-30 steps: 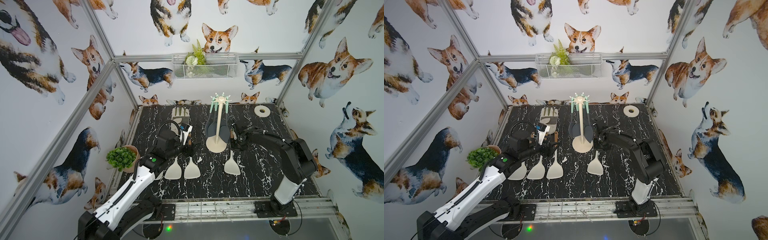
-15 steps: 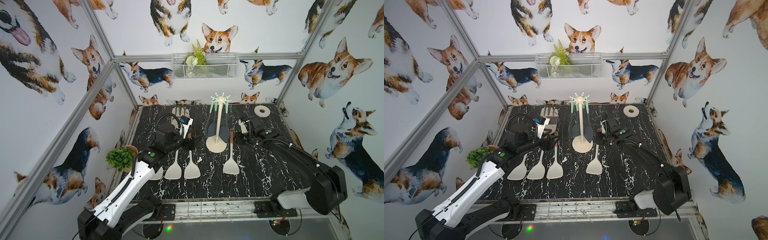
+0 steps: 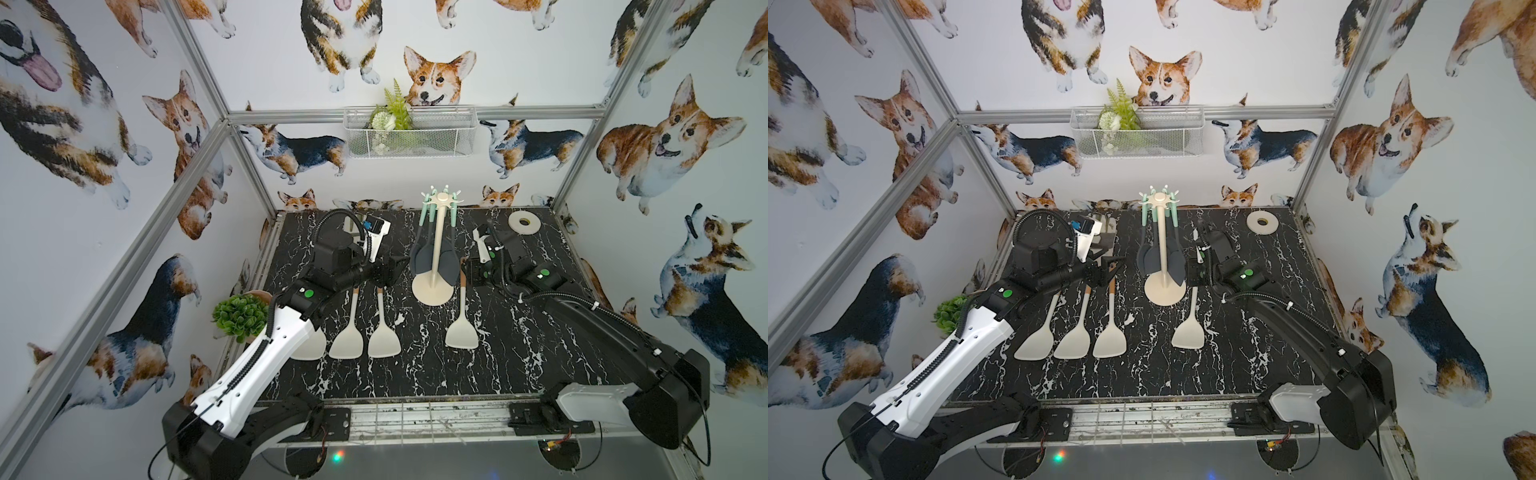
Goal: Take the spatula off the kitchen utensil rack
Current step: Take off the spatula from the rack.
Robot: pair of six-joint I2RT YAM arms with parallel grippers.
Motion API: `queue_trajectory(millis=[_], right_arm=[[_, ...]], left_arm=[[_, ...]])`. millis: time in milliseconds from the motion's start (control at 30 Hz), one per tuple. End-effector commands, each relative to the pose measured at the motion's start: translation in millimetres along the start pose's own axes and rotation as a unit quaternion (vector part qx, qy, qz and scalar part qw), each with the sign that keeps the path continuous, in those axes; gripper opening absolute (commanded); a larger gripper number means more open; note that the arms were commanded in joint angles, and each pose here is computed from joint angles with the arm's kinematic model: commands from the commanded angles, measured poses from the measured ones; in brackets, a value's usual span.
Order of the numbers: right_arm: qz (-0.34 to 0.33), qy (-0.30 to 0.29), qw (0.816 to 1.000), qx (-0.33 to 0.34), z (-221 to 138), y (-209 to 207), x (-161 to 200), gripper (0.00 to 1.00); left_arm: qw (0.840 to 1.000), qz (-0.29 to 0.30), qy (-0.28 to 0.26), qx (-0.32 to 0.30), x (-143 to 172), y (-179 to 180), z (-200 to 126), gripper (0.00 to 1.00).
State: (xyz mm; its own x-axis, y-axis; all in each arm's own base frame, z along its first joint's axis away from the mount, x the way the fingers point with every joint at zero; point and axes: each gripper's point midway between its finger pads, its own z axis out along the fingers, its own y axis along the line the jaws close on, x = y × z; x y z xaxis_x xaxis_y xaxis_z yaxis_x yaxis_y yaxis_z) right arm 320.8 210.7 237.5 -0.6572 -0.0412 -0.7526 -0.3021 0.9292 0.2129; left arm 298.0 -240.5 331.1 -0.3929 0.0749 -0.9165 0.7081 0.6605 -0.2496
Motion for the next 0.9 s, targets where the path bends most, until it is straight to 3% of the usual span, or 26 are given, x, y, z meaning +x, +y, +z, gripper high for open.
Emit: queue_trajectory(millis=[0, 200, 367, 867], right_arm=[[-0.01, -0.097, 0.995, -0.005, -4, 8, -45, 0.44], [-0.016, -0.138, 0.99, -0.013, 6, 17, -70, 0.45], [-0.017, -0.146, 0.989, -0.015, 17, 20, -75, 0.45], [-0.033, -0.182, 0.983, 0.012, 38, 14, -84, 0.43]], left_arm=[[0.999, -0.011, -0.031, 0.033, -35, -13, 3, 0.74], [0.997, -0.023, -0.058, 0.037, -87, -16, 11, 0.72], [0.996, -0.029, -0.071, 0.041, -106, -14, 22, 0.72], [0.995, -0.016, -0.078, 0.053, -114, -14, 34, 0.72]])
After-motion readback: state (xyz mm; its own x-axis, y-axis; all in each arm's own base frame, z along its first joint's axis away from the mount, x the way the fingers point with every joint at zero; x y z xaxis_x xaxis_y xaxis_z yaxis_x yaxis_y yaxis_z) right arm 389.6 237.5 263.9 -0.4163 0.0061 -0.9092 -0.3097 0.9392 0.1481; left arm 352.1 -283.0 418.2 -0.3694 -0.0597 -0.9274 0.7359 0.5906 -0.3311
